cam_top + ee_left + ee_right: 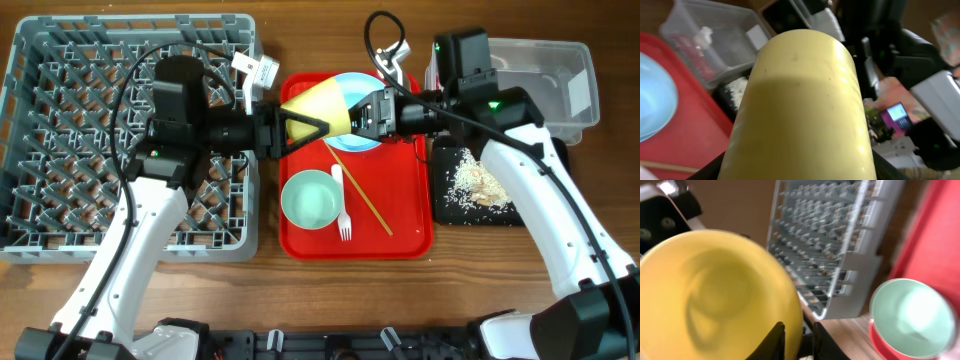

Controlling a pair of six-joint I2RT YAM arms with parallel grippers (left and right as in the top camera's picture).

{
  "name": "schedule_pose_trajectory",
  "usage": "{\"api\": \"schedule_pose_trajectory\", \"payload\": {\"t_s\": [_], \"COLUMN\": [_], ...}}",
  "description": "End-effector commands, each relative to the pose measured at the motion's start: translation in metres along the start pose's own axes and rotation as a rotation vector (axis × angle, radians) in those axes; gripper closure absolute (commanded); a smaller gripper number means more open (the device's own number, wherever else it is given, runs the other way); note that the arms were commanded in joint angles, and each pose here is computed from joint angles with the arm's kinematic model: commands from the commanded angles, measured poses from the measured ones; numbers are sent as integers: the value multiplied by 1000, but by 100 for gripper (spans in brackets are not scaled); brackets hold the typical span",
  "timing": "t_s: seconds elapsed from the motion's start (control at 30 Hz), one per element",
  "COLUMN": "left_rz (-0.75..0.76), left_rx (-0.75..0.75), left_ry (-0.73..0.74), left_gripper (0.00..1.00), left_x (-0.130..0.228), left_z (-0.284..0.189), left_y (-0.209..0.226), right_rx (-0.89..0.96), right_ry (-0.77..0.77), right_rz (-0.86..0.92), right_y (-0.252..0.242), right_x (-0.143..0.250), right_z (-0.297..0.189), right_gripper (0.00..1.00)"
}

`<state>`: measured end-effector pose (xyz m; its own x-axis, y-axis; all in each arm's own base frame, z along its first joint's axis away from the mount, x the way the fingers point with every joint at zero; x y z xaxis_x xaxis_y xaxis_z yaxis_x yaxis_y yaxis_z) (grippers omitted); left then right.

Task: Sort waste into correct bins and load items into the dishwasher rack
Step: 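Place the yellow cup upside down in the rack with left gripper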

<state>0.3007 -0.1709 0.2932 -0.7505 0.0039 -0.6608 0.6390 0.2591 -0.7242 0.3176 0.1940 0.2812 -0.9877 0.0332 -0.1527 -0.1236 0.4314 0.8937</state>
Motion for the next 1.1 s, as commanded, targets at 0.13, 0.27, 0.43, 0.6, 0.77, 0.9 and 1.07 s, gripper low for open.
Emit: {"api": "schedule_pose_trajectory", "payload": {"t_s": [0.13,0.27,0.43,0.6,0.77,0.9,1.07], "left_rz": [-114,-256,-457,-620,-683,-722,-744], "left_rx": [-380,-633,-935,-1186,-1243,-1300,-1314], "left_ry": [-47,-73,-97,-113,-121,-74,-51], "left_gripper": [42,44,44,44,46,43,46], "left_x": [9,24,43,65,75,86,92], "left_z": [-47,-92,-158,-211,-227,-231,-232], "left_y": [61,87,98,103,104,102,100], "right_rx": [200,338,477,513,537,538,548], "right_ry": [-159,-150,-131,-127,-135,-135,-136], "right_rz": [78,108,127,116,116,117,121], "right_y": [-48,-69,-86,-90,-93,-93,-94], "right_x": [-24,-15,-5,-3,-4,-4,-3], "right_z": [-38,-45,-51,-53,-55,-55,-55], "right_gripper": [75,75,75,75,75,75,75]}}
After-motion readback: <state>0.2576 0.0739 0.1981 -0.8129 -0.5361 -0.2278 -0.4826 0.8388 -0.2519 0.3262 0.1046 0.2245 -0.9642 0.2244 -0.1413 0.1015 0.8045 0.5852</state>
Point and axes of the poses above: each gripper's point midway between its finger pads, its own z axis out along the fingers, its own y axis along the line the jaws close on, x = y × z, the point moved 5 cm from there along -z, back along the fingers, and after that the axes turned 6 degrees about z, right-handed, at the moved point
